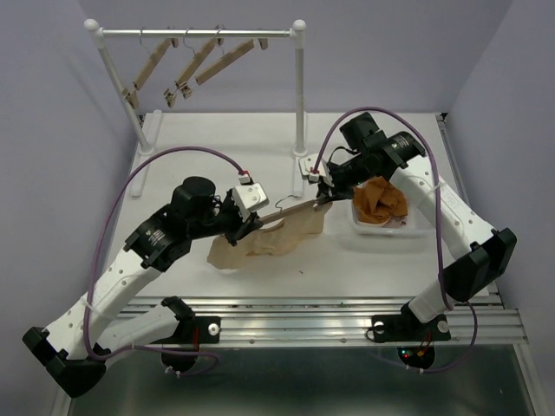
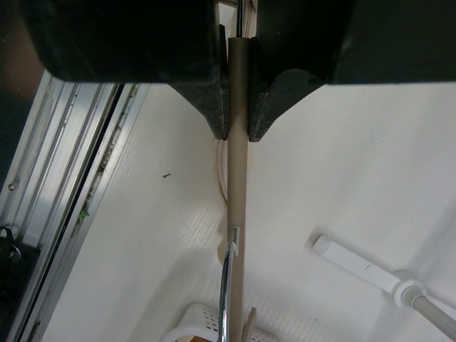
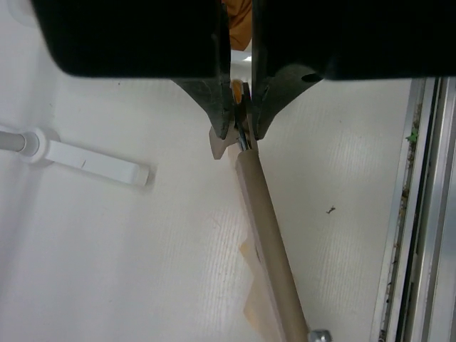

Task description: Remove the underwear clipped to the hanger

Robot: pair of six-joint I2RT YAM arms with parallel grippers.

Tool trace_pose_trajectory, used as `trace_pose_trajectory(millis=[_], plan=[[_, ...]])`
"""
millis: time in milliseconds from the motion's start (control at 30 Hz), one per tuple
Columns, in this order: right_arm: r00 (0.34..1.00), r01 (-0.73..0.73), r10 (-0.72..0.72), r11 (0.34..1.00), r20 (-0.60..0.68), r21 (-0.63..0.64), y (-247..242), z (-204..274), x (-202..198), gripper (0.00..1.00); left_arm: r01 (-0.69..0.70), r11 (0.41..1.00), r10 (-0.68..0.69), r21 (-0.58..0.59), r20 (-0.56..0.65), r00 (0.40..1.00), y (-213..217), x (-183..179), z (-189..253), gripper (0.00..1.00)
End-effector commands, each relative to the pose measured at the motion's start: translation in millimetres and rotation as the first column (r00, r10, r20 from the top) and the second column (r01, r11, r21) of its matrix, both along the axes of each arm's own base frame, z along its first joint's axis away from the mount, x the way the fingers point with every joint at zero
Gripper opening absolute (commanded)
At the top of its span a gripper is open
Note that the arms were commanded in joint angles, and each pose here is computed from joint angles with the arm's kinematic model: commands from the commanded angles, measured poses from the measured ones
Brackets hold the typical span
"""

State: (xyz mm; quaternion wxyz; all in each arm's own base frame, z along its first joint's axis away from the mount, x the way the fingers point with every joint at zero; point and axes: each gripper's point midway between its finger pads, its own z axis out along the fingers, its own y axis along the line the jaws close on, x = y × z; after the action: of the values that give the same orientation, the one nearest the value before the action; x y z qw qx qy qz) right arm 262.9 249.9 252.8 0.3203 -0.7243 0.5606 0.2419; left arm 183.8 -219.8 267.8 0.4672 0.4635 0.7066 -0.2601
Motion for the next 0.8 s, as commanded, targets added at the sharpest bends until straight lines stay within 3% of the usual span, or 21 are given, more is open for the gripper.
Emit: trace_pose_trajectory(millis=[0,300,333,367,400,433,600,700,767], plan=[[1.000,0.030,-0.030,0.999,0.010,-0.024,3,8,5,0.01,0.009,0.997,-0.002,-0.076,0.092,0.996,-4,3,33,0.00],[0.999,0.051,-0.050,0.998,0.015,-0.042,0,7,9,0.01,0.005,0.997,0.002,-0.077,0.089,0.996,-5,5,32,0.00],[0.996,0.076,-0.075,0.997,0.043,-0.012,5,11,17,0.14,0.003,0.997,0.003,-0.077,0.085,0.996,-6,6,31,0.00],[0.992,0.112,-0.111,0.994,0.063,-0.003,5,13,24,0.42,-0.001,0.997,0.007,-0.074,0.084,0.996,-6,8,30,0.00],[0.985,0.145,-0.147,0.989,0.095,0.026,5,17,29,0.96,-0.023,0.997,0.029,-0.078,0.079,0.996,-6,12,29,0.00],[0.981,0.159,-0.164,0.986,0.103,0.050,7,21,31,1.00,-0.038,0.996,0.044,-0.080,0.076,0.996,-6,14,28,0.00],[0.909,0.365,-0.390,0.915,0.144,0.172,3,47,57,1.00,-0.135,0.980,0.142,-0.149,0.037,0.989,-11,31,28,0.00],[0.814,0.507,-0.562,0.811,0.146,0.292,-3,76,79,1.00,-0.228,0.949,0.228,-0.217,-0.026,0.973,-14,43,27,0.00],[0.745,0.574,-0.653,0.732,0.135,0.367,-10,91,89,1.00,-0.315,0.896,0.303,-0.314,-0.087,0.949,-17,54,33,0.00]])
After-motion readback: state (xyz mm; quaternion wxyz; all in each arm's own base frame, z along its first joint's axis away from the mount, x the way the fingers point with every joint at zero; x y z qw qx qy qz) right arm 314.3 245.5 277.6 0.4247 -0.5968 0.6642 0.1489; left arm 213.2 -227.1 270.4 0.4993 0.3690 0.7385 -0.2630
